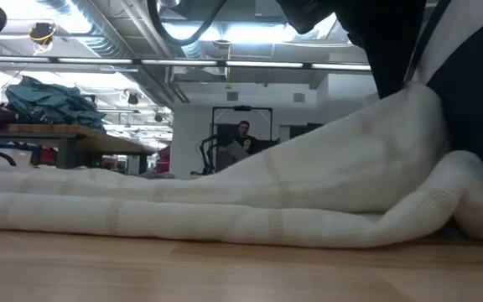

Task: Fold towel
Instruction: Fold the white towel

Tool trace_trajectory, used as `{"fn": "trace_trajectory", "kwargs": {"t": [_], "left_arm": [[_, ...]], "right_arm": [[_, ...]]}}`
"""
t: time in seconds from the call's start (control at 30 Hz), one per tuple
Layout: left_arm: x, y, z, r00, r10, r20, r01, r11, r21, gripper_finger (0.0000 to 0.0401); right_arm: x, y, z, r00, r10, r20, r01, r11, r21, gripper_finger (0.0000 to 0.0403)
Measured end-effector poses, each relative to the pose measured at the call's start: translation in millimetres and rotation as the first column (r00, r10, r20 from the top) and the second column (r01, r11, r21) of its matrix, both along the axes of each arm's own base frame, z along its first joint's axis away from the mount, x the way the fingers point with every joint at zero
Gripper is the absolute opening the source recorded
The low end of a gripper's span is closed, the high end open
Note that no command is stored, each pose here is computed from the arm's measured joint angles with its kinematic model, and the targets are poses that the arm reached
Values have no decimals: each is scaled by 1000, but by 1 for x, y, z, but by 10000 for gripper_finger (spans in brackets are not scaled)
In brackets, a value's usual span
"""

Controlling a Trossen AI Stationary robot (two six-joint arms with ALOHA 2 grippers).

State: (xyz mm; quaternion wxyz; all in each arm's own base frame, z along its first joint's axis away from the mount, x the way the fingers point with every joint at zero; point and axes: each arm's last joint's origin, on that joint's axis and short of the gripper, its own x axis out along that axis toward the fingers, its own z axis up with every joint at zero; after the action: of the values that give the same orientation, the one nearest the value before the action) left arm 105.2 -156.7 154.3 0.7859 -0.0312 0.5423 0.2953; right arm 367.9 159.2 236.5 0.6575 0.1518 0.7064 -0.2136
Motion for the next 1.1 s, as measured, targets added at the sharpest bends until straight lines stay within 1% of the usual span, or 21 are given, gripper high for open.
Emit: {"fn": "trace_trajectory", "kwargs": {"t": [0.13,0.23,0.37,0.5,0.67,0.93,1.0,1.1], "left_arm": [[0,0,0,1000,8,4,-8,1000,-2,4],[0,0,0,1000,10,5,-10,1000,-3,4],[0,0,0,1000,9,5,-9,1000,-2,4],[0,0,0,1000,8,21,-8,1000,5,4],[2,1,1,998,3,70,-4,1000,27,4],[2,0,1,997,2,75,-4,1000,25,4],[3,-2,1,995,-4,97,3,1000,10,4],[11,-12,4,983,-51,175,60,997,-46,4]], "right_arm": [[2,1,0,1000,4,10,-5,1000,28,87],[2,2,0,999,44,7,-45,997,55,127],[2,2,0,999,48,9,-49,997,56,174],[4,-3,0,999,33,14,-34,998,49,199],[8,-13,0,1000,11,17,-11,1000,22,200],[3,-33,2,995,-34,-98,33,999,-12,178],[3,-35,2,995,-24,-95,21,999,-24,176],[5,-34,2,996,27,-83,-28,1000,-11,175]]}}
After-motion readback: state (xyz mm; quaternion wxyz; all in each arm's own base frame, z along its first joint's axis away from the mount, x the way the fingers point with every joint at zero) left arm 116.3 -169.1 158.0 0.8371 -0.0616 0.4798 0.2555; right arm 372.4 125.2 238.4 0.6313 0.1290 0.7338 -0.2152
